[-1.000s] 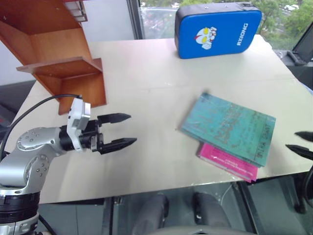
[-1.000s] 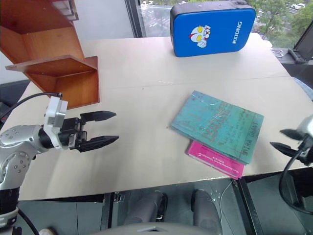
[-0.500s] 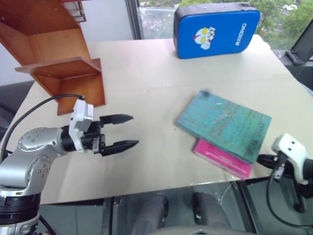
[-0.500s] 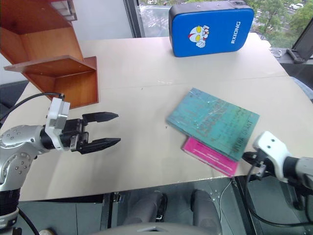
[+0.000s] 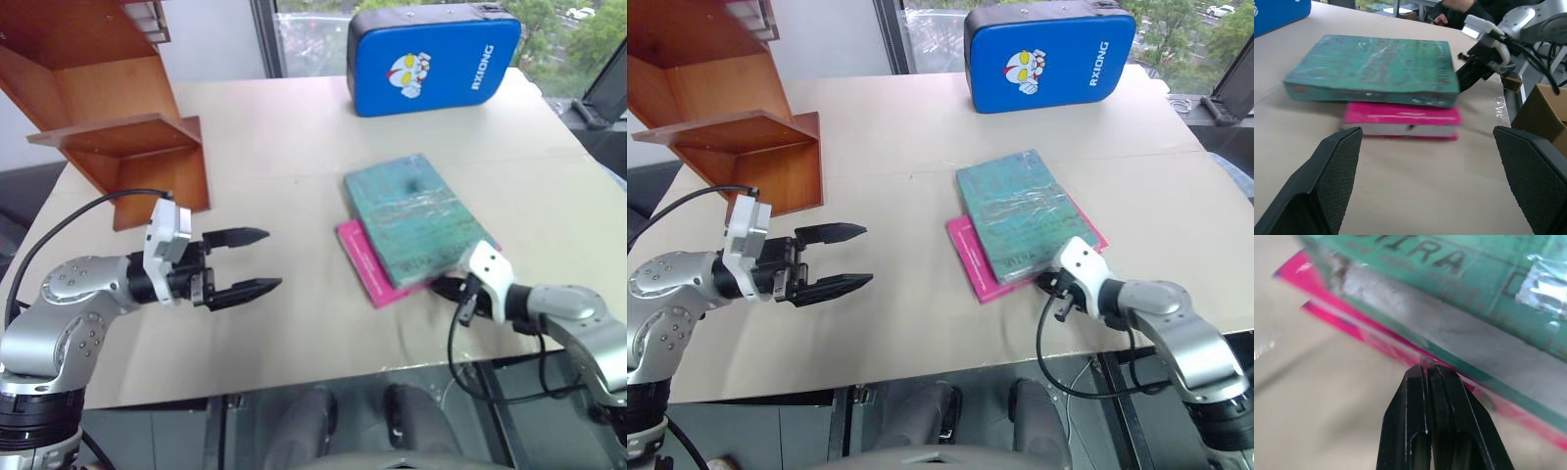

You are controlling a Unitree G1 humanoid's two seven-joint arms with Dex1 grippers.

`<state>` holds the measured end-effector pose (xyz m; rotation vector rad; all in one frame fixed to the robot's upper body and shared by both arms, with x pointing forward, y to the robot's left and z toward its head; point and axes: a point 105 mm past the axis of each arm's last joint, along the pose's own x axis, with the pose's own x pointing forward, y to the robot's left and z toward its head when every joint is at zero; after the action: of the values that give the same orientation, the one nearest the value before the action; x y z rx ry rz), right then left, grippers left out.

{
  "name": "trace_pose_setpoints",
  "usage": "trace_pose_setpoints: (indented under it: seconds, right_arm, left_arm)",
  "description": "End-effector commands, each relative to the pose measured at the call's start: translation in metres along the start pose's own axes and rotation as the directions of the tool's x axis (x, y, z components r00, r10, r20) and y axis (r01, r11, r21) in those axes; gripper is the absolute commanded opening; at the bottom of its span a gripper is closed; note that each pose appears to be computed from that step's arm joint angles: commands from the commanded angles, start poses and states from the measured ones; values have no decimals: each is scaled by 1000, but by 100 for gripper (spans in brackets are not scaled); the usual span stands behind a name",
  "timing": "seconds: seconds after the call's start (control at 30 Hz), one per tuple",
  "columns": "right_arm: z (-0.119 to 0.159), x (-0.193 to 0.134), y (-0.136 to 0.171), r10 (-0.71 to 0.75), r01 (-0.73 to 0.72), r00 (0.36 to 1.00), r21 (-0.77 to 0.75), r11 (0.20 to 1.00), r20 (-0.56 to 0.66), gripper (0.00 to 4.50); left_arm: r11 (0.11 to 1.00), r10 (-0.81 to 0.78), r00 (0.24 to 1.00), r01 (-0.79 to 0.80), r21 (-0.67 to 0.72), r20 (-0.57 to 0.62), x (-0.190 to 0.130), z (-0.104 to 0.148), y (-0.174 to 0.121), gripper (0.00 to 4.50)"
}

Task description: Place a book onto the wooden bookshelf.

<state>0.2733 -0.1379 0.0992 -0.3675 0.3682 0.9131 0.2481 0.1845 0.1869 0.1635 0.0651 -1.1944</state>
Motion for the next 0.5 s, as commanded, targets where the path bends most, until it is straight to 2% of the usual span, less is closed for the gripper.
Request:
trace_pose_setpoints:
  seconds: [0.03,0.17,0.3,0.4,0.47,0.5]
  right_arm:
    - [17,-5,8,24,-21,998,-46,999,55,17]
    - [47,-32,29,81,-72,981,-58,996,176,17]
    - [93,-54,24,51,-50,950,-10,999,309,17]
    - [124,-65,6,7,-6,927,-4,1000,375,17]
    - [130,-66,-9,-29,14,927,42,999,374,17]
    - [127,-64,-23,-94,76,935,67,995,342,17]
  left_arm:
    - [1000,-1,999,0,22,35,3,9,-3,450]
    - [1000,16,999,-17,9,42,4,6,-2,450]
    - [1000,17,999,-17,6,48,7,4,-3,450]
    - [1000,17,999,-17,11,50,8,4,-2,450]
    - [1000,20,998,-21,15,51,8,5,-1,450]
    - [1000,24,998,-25,17,53,8,5,0,450]
